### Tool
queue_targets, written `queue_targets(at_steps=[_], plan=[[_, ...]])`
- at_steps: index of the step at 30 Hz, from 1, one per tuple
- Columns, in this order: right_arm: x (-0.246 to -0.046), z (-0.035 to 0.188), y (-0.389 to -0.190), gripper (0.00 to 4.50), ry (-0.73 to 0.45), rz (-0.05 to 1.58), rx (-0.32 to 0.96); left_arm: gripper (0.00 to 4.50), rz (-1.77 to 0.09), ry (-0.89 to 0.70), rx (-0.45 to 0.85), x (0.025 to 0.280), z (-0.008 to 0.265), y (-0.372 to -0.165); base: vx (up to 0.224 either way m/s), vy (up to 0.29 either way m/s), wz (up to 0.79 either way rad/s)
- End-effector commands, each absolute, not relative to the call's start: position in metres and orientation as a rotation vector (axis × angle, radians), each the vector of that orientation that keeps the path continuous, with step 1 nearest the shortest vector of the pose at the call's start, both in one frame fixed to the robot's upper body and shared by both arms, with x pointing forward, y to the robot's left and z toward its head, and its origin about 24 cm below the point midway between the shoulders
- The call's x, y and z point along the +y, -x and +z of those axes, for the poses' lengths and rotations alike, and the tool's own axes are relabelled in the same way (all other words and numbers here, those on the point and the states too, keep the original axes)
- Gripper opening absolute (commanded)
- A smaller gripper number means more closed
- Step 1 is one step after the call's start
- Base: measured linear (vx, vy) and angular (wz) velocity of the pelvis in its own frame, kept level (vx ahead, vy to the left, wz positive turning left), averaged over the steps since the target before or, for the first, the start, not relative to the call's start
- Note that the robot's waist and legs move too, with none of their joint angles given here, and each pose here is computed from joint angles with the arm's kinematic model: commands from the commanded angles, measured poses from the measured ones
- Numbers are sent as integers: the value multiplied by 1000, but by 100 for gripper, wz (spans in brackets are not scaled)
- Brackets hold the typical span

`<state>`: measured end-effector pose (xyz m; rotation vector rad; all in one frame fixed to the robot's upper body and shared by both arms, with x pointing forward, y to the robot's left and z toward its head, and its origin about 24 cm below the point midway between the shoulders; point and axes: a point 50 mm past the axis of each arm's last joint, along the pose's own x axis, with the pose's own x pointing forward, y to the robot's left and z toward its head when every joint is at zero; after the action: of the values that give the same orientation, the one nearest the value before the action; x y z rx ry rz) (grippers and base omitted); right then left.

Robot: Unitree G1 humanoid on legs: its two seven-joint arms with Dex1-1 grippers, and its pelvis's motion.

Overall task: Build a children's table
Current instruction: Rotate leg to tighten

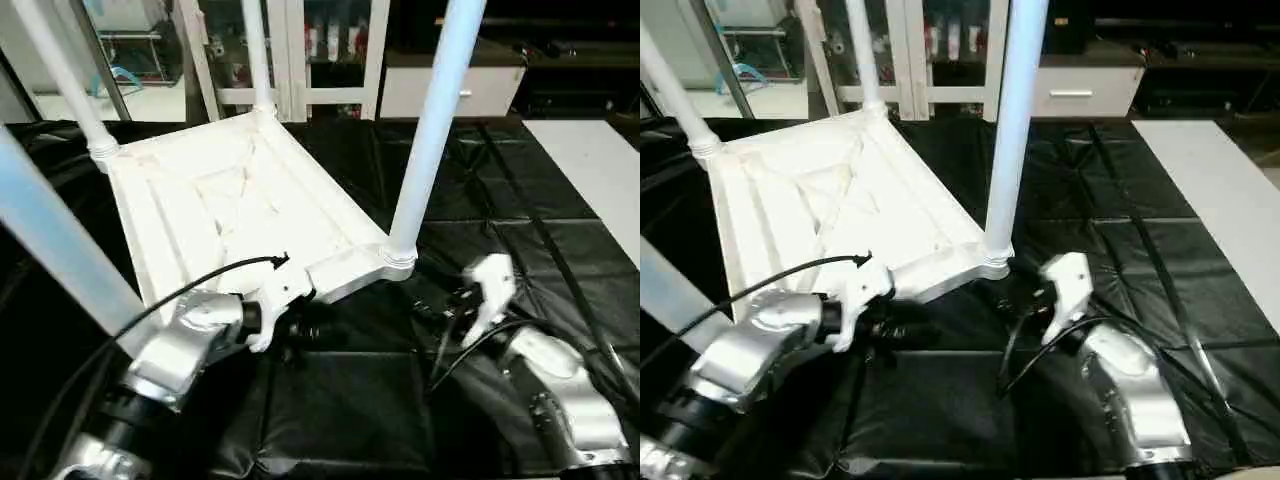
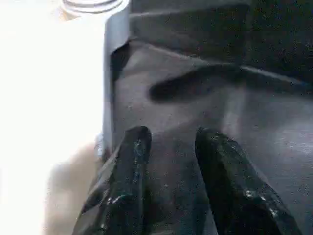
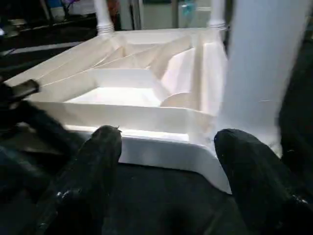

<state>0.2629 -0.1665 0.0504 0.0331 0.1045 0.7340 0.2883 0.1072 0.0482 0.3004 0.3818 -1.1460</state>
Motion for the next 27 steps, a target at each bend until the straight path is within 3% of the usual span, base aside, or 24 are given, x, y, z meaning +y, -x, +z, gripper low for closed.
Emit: queue_targets(at_steps=[1,7,18,19,21,25,27], plan=[[-166,55,-264,337,-11,735,97,184,-1003,-400,342,112,53,-303,0,0,0],[-168,55,-263,337,-1,713,97,184,-833,-522,322,112,47,-315,0,0,0],[-170,49,-264,337,20,658,115,184,-560,-531,214,105,34,-334,0,0,0],[-170,50,-264,337,16,657,109,184,-578,-489,175,102,38,-333,0,0,0],[-169,55,-262,337,-13,649,72,184,-580,-315,-22,101,64,-327,0,0,0],[-168,60,-261,337,-43,641,37,184,-583,-233,-161,106,81,-319,0,0,0],[-164,65,-261,337,-69,638,-6,201,-573,-131,-341,119,104,-298,0,0,0]])
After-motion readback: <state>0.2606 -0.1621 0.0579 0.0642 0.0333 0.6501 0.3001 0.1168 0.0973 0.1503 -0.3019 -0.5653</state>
